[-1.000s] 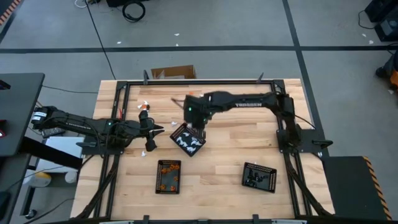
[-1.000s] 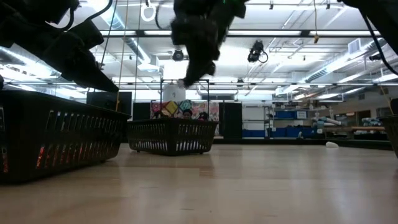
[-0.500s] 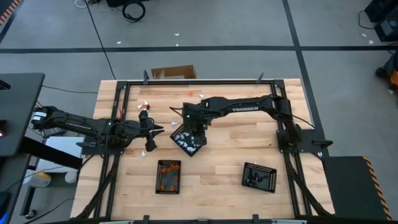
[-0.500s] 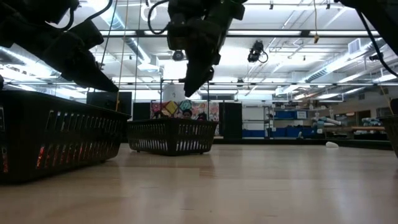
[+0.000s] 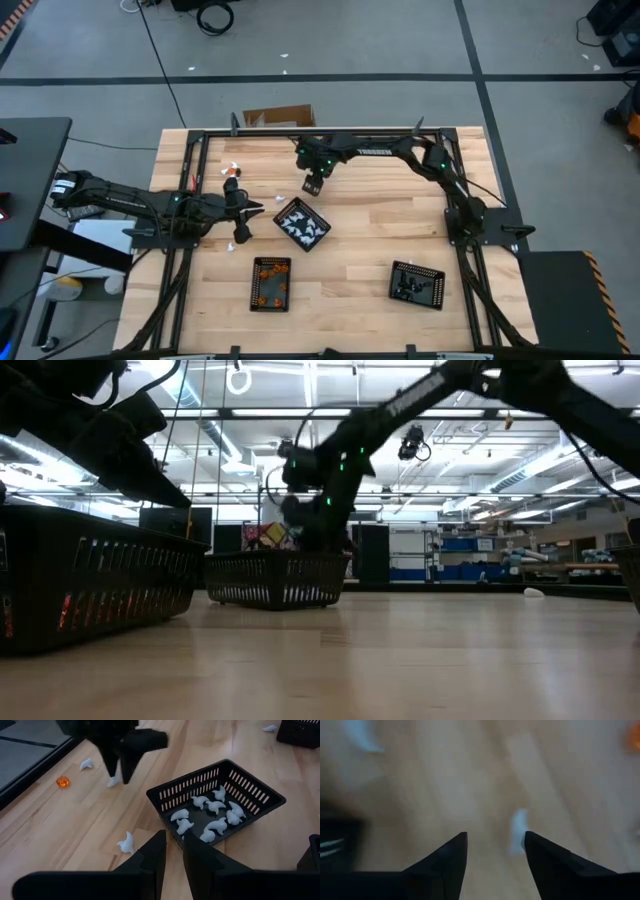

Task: Sort Halloween decoration
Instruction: Put the white ghost toy into the middle black basket

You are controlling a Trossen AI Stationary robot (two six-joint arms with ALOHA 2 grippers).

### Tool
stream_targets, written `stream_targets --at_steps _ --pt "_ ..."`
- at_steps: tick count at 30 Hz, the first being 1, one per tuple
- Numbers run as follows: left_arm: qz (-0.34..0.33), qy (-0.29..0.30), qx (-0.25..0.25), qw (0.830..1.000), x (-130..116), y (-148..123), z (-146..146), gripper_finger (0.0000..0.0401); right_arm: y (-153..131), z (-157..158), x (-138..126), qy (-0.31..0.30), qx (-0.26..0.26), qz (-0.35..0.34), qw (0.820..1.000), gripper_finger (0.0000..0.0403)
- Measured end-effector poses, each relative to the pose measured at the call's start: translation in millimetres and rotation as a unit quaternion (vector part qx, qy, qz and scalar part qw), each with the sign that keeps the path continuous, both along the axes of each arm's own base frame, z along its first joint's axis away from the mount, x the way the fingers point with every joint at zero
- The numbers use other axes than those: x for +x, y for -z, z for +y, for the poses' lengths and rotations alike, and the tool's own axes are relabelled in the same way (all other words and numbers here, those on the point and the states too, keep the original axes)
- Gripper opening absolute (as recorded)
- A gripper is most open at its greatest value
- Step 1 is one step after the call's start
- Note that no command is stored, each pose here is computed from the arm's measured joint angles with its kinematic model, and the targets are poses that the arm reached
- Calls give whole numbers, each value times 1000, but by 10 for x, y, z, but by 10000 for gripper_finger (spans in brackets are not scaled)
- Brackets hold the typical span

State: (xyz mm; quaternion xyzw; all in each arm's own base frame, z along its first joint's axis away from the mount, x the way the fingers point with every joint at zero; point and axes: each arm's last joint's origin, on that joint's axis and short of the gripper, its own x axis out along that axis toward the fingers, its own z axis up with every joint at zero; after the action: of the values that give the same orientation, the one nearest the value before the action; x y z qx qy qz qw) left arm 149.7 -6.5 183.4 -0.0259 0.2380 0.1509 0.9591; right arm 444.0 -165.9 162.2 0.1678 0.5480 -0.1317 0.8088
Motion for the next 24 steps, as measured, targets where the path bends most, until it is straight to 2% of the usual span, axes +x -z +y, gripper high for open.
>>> stream_targets --at_steps 2,6,10,13,19,24 --pt "2 3 6 1000 0 -1 0 76 -2 -65 10 6 -11 9 1000 202" --pt "1 6 10 1000 2 -4 0 76 -114 -1 91 -8 -47 8 999 197" --pt "2 6 10 1000 2 -3 0 76 -303 52 113 -16 -34 12 999 196" --pt "2 6 10 1000 2 -3 0 76 -385 19 108 -9 -66 23 998 196" --pt "1 8 14 1000 4 -6 0 76 -333 -207 -22 21 -43 37 998 196" --pt "-9 8 14 1000 13 -24 -2 76 -328 -261 -46 37 -32 34 998 196"
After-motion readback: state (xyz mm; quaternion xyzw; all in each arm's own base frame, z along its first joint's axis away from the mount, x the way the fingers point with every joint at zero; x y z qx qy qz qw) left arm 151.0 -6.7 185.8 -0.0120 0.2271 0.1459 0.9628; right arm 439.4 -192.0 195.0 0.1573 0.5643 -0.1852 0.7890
